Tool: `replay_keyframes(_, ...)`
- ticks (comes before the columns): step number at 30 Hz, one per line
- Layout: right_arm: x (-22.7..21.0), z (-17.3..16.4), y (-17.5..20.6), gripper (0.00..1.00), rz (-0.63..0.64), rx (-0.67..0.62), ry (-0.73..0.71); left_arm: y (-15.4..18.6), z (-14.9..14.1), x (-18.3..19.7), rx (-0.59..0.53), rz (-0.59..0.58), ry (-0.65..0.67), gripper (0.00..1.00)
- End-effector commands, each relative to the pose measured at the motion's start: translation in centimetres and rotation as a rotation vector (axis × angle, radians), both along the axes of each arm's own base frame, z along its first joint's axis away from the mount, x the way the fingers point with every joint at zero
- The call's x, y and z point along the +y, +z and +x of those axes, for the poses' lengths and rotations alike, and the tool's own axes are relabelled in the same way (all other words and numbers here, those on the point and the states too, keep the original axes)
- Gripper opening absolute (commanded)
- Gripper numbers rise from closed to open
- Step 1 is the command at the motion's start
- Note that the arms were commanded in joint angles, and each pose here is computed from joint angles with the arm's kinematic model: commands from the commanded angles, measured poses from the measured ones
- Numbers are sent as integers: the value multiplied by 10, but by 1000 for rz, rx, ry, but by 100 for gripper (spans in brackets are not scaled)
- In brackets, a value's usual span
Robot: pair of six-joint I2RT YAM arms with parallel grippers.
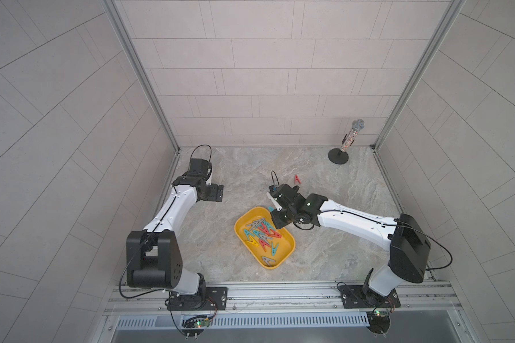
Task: Take the clothespins out of the storage box
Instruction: Place the clothespin at the center of the board.
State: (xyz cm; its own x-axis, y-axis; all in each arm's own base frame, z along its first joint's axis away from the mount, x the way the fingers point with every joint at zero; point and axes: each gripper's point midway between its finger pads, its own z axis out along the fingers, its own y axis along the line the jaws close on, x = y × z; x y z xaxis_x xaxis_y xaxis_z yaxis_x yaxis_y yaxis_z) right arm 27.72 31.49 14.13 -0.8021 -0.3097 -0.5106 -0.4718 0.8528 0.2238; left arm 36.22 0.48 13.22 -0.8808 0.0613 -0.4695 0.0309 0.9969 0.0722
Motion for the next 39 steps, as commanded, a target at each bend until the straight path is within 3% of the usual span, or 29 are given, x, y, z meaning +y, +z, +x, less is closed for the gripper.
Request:
replay_keyframes(1,-22,11,10,0,8,-6,-50,-4,-3,4,12,11,2,100)
replay_keyframes(10,-108,52,-26,0,33,136,-309,-5,-4,7,18,22,10,100)
replay_keyframes(17,-151,82,-51,0,21,186,-406,-5,-4,7,20,24,12,100)
replay_keyframes(39,-186,189,-110,0,-13,217,-577,-1,-5,4,11,-4,9,100)
